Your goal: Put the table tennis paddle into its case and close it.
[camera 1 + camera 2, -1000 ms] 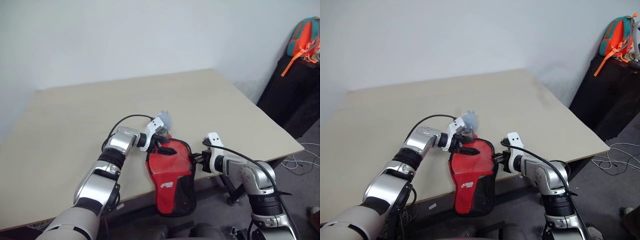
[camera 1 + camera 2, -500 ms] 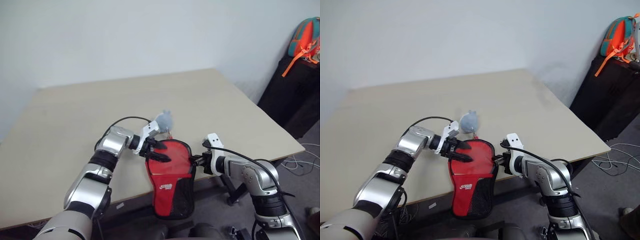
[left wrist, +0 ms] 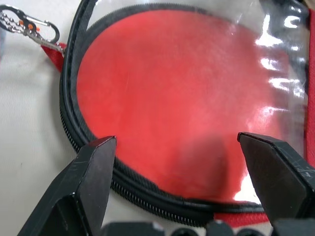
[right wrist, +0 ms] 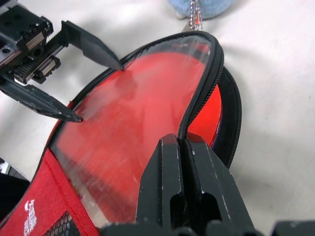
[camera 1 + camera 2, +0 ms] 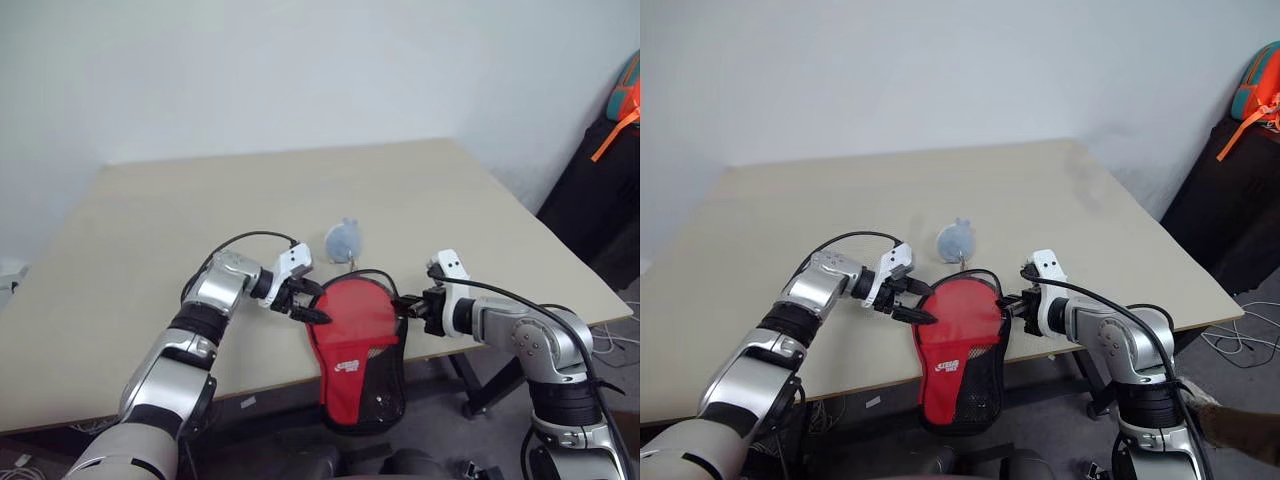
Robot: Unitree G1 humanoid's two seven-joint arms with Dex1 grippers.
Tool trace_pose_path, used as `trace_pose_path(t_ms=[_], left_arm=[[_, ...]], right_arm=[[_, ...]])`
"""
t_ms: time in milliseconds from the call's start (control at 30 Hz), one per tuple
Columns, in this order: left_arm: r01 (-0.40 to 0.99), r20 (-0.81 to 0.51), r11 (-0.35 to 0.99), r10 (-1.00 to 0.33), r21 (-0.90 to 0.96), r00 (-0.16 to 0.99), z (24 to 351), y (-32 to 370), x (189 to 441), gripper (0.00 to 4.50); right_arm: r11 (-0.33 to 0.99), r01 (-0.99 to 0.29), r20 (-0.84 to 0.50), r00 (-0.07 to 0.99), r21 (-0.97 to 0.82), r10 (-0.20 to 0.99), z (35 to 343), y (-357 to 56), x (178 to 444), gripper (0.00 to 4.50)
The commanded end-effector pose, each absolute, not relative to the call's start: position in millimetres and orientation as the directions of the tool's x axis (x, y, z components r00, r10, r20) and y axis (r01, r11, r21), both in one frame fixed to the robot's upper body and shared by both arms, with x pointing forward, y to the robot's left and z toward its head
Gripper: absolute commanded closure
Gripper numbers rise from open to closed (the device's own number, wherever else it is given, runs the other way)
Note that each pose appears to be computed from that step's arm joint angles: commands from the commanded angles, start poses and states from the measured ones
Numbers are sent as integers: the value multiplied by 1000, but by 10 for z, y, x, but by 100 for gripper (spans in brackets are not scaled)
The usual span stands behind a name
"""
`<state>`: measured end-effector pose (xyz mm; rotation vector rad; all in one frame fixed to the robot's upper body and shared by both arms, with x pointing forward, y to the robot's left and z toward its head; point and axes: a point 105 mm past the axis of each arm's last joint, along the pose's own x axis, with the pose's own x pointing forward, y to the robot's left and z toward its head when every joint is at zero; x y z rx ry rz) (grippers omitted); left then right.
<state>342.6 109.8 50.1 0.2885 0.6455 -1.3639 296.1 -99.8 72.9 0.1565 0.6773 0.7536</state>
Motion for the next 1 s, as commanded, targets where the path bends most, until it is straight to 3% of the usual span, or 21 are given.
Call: trace_pose_path(t_ms=[33,67,233,467,733,833,1000], left_arm=[[964,-584,196,-810,-182,54,465,1026,3411,30],[964,-583,195,-811,-181,54,469,1023,3413,30],[966,-590,186,-806,-181,45,463,1040,3403,30],[967,-599,173,-800,-185,28,440,1052,3365,30],[967,-599,159,-801,-201,7,419,1054,3315,30],[966,-603,154,-798,-207,-1,409,1067,3295,30],[966,-624,156,-781,-208,-8,357,1134,3245,30]], right_arm=[[702,-604,-503,504,376,703,685,-865,2920,447],[702,-604,-504,502,377,702,666,-856,2913,447],[749,-557,-511,554,358,657,634,-961,2962,320],[842,-488,-503,681,229,532,856,-1393,3186,320],[830,-521,-429,715,199,552,1044,-1257,3454,320],[843,-486,-400,742,233,538,1045,-1221,3607,263],[846,-473,-418,736,244,532,957,-1072,3784,88]])
